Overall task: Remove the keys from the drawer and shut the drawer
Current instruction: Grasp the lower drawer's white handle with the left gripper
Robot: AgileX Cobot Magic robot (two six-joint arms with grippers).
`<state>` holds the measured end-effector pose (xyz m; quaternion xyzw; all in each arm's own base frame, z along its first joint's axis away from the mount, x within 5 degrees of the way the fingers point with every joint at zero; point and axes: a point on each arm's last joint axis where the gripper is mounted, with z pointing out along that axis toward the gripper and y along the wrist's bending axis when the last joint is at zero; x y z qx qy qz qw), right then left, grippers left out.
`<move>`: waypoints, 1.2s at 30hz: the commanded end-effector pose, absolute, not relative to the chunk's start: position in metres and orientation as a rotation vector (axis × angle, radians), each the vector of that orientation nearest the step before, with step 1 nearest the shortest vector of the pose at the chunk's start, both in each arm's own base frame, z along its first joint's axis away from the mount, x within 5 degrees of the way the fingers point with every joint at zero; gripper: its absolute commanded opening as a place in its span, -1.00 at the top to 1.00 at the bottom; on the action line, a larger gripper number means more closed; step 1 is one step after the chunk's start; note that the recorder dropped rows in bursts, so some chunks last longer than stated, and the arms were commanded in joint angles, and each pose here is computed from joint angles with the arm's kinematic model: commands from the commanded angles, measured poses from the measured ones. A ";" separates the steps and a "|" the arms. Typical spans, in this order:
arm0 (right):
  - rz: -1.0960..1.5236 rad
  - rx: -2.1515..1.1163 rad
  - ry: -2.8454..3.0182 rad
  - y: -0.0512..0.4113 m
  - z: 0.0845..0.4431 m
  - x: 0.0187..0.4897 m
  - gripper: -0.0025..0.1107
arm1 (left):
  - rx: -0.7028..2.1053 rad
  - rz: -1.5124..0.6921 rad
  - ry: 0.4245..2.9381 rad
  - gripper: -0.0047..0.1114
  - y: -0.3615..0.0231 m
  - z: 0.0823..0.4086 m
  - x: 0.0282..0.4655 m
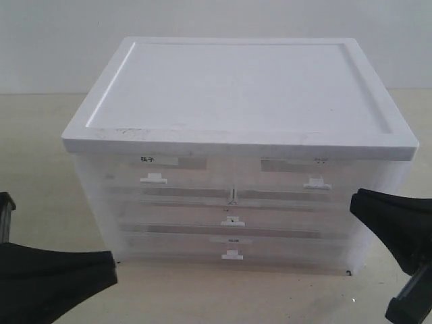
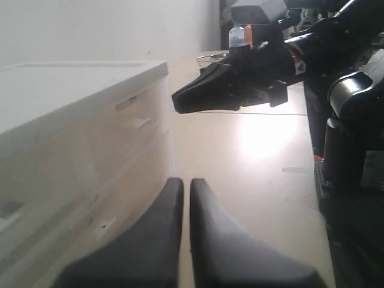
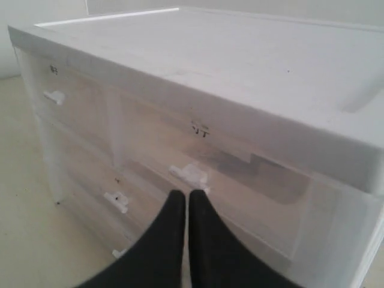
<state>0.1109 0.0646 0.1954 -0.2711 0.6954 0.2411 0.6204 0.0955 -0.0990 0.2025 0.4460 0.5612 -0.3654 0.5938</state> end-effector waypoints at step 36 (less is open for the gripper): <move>0.549 -0.630 1.544 0.066 0.198 0.117 0.96 | 1.680 0.067 0.880 0.30 -0.219 0.133 0.151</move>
